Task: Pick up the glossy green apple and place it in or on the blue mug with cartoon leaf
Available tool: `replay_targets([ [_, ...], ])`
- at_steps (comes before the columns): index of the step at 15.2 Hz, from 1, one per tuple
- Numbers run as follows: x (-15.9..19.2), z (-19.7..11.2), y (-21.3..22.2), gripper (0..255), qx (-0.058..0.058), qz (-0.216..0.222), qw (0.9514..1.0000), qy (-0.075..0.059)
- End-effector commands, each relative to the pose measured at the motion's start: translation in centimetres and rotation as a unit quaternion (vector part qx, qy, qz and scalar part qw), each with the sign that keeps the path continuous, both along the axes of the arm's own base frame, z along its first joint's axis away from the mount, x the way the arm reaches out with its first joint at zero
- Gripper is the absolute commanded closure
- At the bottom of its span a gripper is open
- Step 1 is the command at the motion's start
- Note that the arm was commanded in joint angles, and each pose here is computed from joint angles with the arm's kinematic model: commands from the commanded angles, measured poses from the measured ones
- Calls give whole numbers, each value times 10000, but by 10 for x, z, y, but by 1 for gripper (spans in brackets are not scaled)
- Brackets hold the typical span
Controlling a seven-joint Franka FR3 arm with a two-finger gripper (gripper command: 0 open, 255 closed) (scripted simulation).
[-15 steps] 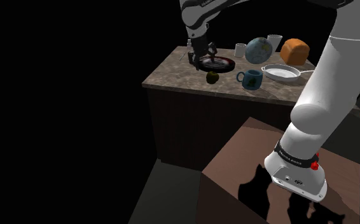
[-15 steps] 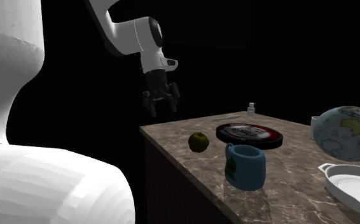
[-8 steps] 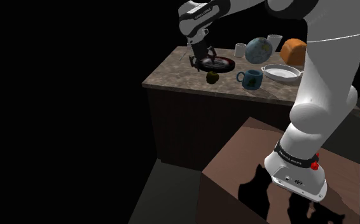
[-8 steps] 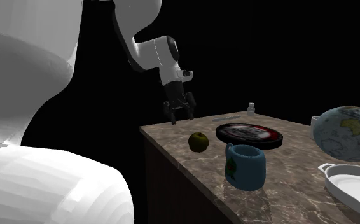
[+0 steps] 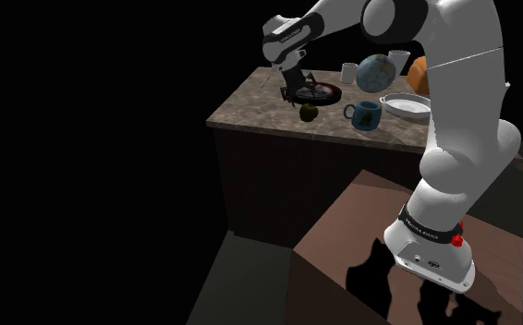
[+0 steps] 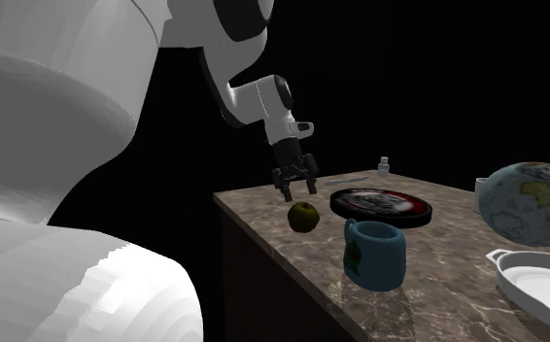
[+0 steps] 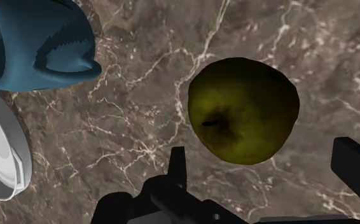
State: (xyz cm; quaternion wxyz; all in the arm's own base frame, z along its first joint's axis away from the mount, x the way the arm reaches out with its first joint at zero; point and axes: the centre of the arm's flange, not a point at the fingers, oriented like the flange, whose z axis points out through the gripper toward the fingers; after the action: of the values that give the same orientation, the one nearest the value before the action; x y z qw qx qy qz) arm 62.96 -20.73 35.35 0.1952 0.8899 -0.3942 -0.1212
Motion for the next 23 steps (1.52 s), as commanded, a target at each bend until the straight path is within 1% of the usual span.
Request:
replay_targets([
  [1,-3,-9,-4,0,-5,-8,10000,-1],
  [4,-10,-26,-9,0,-5,-8,10000,-1],
  [12,-10,-26,-9,0,-5,-8,10000,-1],
  [13,-10,-26,-9,255,-5,-8,10000,-1],
  [21,-10,-26,-9,255,-5,-8,10000,0],
  [23,-10,-20,-9,255,-5,-8,10000,-1],
])
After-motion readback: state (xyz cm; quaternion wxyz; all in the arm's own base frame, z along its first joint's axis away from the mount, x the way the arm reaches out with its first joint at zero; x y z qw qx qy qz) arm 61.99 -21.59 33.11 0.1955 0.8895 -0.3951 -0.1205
